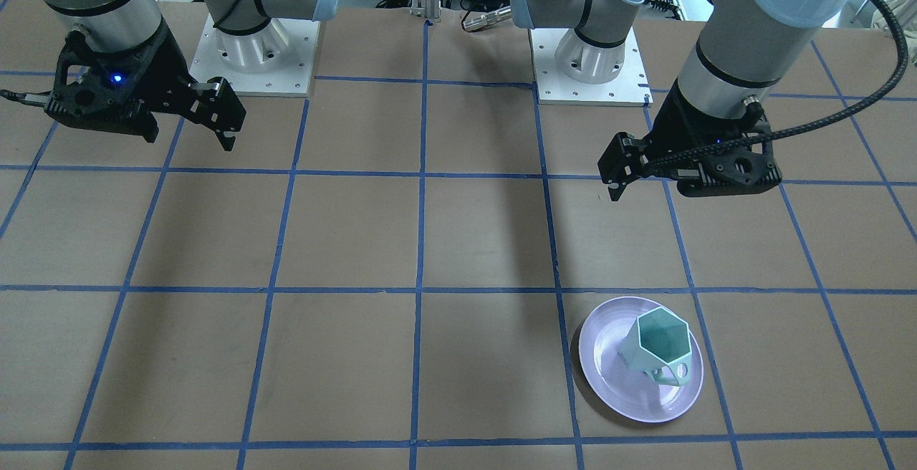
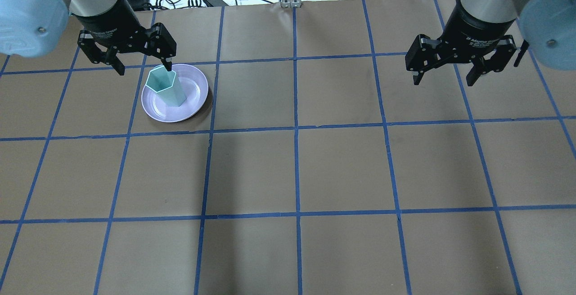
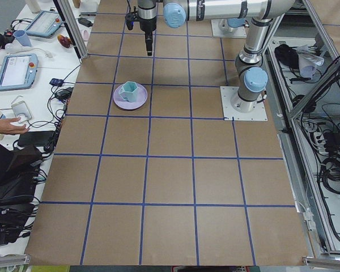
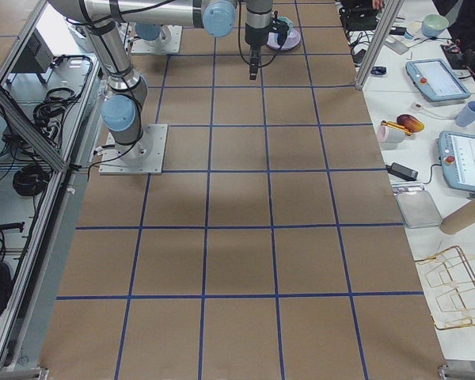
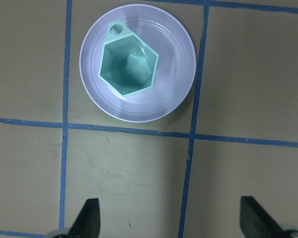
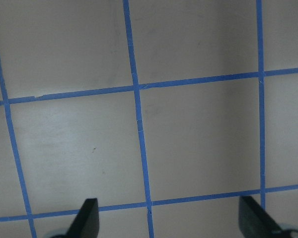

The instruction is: Flip cup and place on plate

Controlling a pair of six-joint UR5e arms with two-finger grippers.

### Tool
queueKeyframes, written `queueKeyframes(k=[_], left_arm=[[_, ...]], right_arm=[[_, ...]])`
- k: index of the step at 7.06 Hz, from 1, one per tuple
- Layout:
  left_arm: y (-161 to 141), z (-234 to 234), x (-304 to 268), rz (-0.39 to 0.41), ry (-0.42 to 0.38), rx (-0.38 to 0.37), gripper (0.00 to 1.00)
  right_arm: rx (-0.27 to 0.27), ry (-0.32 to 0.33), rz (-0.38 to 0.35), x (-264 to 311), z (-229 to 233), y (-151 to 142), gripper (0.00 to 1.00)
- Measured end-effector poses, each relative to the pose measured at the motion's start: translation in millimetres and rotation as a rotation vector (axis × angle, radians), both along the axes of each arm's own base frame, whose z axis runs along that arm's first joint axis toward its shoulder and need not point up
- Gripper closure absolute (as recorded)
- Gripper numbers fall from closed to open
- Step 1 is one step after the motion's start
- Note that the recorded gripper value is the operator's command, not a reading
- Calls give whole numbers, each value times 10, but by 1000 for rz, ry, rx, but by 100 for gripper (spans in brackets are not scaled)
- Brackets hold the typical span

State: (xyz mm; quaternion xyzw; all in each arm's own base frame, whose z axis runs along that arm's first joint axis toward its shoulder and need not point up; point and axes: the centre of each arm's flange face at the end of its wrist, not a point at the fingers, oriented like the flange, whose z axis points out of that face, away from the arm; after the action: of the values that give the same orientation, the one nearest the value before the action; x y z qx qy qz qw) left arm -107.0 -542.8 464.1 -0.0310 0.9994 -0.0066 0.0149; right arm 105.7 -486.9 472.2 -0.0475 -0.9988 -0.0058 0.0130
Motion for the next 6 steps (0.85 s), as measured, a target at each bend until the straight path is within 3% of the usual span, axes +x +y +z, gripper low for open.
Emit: queueKeyframes(k=[6], left_arm=[[12, -81, -64, 4, 17, 14, 0]], right_arm=[[-1, 0, 0, 0, 6, 4, 0]])
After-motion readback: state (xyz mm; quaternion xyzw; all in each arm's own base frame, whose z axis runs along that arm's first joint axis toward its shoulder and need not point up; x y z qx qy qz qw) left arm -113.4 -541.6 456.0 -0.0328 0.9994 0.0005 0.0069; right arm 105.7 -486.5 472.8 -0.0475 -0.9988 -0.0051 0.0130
